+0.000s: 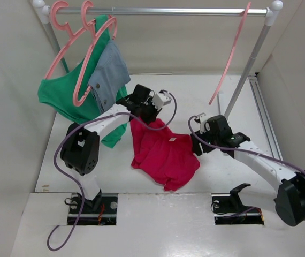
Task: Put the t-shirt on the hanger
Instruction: Move the tshirt to the center of the board
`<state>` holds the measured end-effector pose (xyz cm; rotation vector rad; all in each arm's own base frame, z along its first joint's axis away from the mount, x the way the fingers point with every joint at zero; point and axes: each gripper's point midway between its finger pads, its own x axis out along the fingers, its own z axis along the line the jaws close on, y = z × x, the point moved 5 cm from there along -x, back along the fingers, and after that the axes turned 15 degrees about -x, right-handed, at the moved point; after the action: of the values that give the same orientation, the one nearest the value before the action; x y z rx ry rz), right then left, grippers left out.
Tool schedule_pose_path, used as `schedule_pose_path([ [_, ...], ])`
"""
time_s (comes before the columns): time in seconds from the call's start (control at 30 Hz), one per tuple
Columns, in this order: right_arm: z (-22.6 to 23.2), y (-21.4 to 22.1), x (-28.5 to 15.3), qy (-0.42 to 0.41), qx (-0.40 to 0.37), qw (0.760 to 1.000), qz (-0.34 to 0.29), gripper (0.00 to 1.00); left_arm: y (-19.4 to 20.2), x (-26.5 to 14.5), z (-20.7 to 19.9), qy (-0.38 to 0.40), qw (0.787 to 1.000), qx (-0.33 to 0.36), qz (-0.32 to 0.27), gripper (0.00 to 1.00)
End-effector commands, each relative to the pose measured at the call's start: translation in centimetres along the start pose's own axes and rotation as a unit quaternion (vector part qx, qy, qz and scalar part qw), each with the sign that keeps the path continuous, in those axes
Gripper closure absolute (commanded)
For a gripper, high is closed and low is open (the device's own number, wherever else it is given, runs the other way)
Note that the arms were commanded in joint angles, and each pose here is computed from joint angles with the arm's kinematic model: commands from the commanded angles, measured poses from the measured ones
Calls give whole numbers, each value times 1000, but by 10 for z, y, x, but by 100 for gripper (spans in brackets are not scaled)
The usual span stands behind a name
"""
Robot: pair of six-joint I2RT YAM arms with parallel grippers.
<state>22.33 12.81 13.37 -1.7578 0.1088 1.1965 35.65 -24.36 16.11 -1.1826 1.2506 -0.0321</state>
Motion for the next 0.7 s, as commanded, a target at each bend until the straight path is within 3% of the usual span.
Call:
schedule_pose_path([
  [0.0,17,13,12,-36,10,999,14,25,37,-5,-11,10,999,9,50,100],
  [0.03,18,14,13,-37,11,999,18,10,45,-1,-20,15,998,17,63,100],
  [0.13,19,13,10,-29,3,999,22,1,64,2,-32,20,997,14,79,100],
  [0.33,27,18,-1,-12,-21,999,41,1,60,-11,-26,-24,998,5,54,94],
  [0.5,49,16,-1,-31,-38,998,41,1,58,-27,-28,-36,998,-3,46,70],
  [0.67,78,5,-5,-35,-93,994,43,1,51,-45,-33,-36,999,-7,39,60],
])
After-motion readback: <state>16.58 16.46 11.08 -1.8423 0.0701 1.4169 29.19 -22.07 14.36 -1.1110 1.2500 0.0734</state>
